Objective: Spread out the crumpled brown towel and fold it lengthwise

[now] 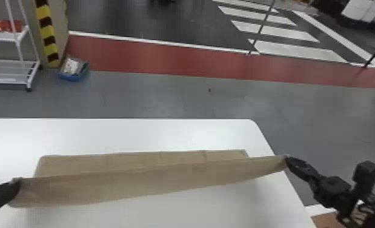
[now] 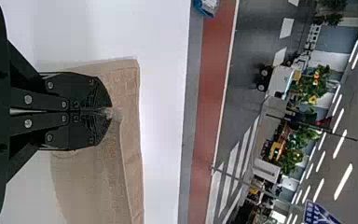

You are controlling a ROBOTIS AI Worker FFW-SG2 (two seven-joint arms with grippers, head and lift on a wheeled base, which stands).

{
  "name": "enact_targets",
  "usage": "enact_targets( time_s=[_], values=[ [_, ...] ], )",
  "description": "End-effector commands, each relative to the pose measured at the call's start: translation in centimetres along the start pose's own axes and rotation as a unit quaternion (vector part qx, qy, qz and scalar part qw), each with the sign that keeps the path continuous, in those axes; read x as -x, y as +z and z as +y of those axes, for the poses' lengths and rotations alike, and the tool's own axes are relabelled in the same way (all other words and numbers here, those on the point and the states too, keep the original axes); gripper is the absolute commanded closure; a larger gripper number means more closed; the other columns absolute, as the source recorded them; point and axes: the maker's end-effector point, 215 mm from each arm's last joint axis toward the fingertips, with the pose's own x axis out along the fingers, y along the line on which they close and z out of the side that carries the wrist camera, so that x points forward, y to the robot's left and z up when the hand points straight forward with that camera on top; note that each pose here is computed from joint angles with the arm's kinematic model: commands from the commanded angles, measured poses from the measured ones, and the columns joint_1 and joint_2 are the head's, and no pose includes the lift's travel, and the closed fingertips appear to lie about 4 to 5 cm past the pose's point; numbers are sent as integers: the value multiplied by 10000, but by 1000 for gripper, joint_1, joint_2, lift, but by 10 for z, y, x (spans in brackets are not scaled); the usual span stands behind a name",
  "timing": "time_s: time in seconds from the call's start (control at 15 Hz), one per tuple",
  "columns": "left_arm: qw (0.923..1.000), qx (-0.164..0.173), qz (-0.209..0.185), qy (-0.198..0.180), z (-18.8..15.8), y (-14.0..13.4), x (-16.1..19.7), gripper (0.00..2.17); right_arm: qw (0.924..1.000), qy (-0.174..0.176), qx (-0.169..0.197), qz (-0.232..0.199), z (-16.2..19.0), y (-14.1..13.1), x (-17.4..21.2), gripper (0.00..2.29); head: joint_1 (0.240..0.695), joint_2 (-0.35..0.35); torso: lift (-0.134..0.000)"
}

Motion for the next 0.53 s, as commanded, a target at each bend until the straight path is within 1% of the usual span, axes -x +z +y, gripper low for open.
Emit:
enact_targets(
  time_s=[0.0,0.13,0.27,0.47],
  values=[
    [10000,-10,39,-33,-7,-3,-5,1231,10000,-77,-19,10,-10,1,-3,1477,695,-326,0],
    [9999,-99,58,-78,-14,4,-16,1231,9999,-147,-49,1,-18,3,-13,1477,695,-340,0],
    [9995,-295,100,-35,-18,13,-31,1231,9998,-181,-52,33,-21,4,-27,1477,695,-350,0],
    [9988,-440,218,-12,-21,17,-57,1231,9995,-312,-85,50,-31,7,-49,1477,695,-350,0]
  ],
)
